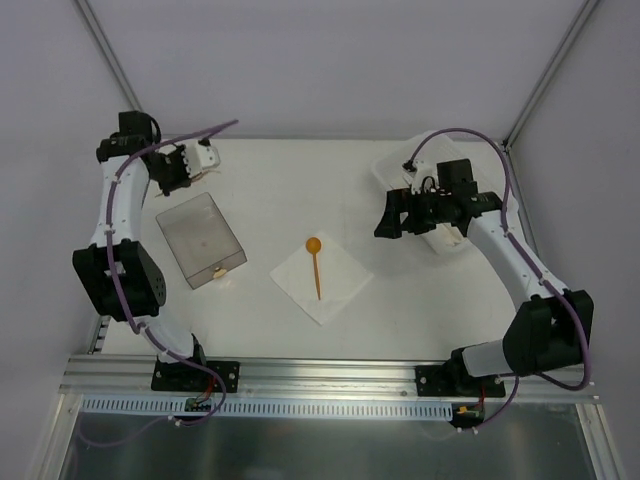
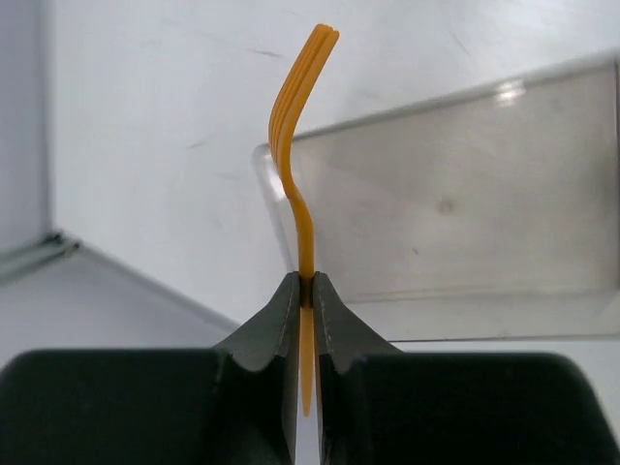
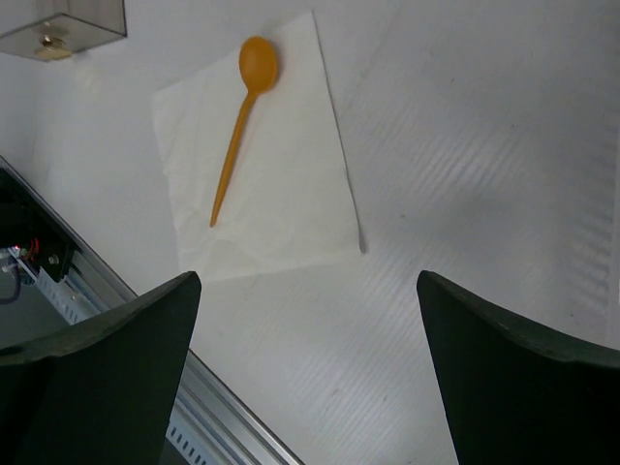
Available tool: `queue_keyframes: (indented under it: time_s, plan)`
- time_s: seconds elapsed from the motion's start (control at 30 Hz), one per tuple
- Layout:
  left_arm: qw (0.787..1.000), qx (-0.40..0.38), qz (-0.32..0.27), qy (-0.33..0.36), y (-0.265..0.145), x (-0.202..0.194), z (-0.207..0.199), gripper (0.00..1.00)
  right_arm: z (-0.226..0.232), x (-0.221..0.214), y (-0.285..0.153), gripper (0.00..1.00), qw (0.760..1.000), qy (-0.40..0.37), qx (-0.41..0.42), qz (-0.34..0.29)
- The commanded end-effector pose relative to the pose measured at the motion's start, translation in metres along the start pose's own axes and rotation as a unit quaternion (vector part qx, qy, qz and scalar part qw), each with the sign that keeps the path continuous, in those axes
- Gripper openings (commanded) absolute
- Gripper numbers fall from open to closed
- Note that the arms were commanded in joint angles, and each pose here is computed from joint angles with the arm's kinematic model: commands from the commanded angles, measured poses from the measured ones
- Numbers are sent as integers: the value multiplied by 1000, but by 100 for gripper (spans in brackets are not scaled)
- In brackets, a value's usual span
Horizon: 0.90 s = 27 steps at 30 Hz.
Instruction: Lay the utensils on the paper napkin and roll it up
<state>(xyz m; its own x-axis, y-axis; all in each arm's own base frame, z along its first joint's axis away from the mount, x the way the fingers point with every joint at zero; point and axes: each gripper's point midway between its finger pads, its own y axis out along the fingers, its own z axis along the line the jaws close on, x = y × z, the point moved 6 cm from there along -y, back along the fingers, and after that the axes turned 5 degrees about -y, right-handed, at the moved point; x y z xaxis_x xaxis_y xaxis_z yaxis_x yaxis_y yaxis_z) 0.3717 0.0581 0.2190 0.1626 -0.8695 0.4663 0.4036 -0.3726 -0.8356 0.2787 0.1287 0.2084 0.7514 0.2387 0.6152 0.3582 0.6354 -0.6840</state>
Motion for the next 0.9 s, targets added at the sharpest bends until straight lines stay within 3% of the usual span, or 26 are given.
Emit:
queue_keyframes:
  time_s: [0.0, 0.03, 0.1, 0.13, 0.17, 0.2, 0.23, 0.3, 0.33, 0.4, 0.43, 0.47, 0.5, 0.6, 0.67, 0.87]
  plan:
    - [969, 73, -140, -190, -68, 66, 19, 0, 23, 42, -26, 99, 994, -12, -14, -106]
    - [941, 76, -188, -272, -91, 91, 23, 0, 27, 47, -28, 99, 993, -11, -18, -120]
    - [911, 50, -241, -331, -108, 115, 17, 0, 31, 63, -37, 99, 985, -6, -35, -171]
    - [876, 15, -273, -398, -118, 133, 5, 0, 35, 73, -40, 99, 980, -11, -35, -197]
    - [859, 32, -290, -420, -122, 143, 10, 0, 37, 78, -43, 97, 977, -7, -39, -210]
    - [842, 32, -296, -450, -119, 157, 4, 0, 42, 87, -48, 97, 974, 4, -33, -224]
    - [803, 16, -300, -515, -116, 163, -15, 0, 46, 93, -50, 95, 973, 8, -30, -231]
    - [777, 51, -340, -527, -111, 186, -21, 0, 53, 108, -56, 92, 968, 23, -20, -249]
    - [754, 40, -332, -565, -91, 184, -36, 0, 59, 113, -58, 91, 967, 25, -13, -254]
    - [734, 19, -364, -573, -91, 207, -62, 0, 73, 126, -62, 87, 965, 29, 9, -260]
    - [737, 4, -363, -570, -85, 208, -66, 0, 79, 131, -63, 87, 964, 29, 19, -262]
    - [716, -14, -364, -596, -85, 209, -71, 0, 85, 133, -61, 85, 966, 30, 31, -257]
    - [707, -18, -361, -607, -82, 206, -73, 0, 89, 136, -54, 84, 967, 34, 37, -249]
    - [696, -50, -353, -623, -71, 203, -87, 0, 118, 146, -47, 81, 968, 37, 73, -238]
    - [690, -78, -361, -623, -68, 207, -98, 0, 136, 151, -36, 78, 970, 34, 89, -225]
    - [702, -121, -379, -590, -66, 229, -127, 0, 179, 152, -4, 76, 974, 18, 118, -190]
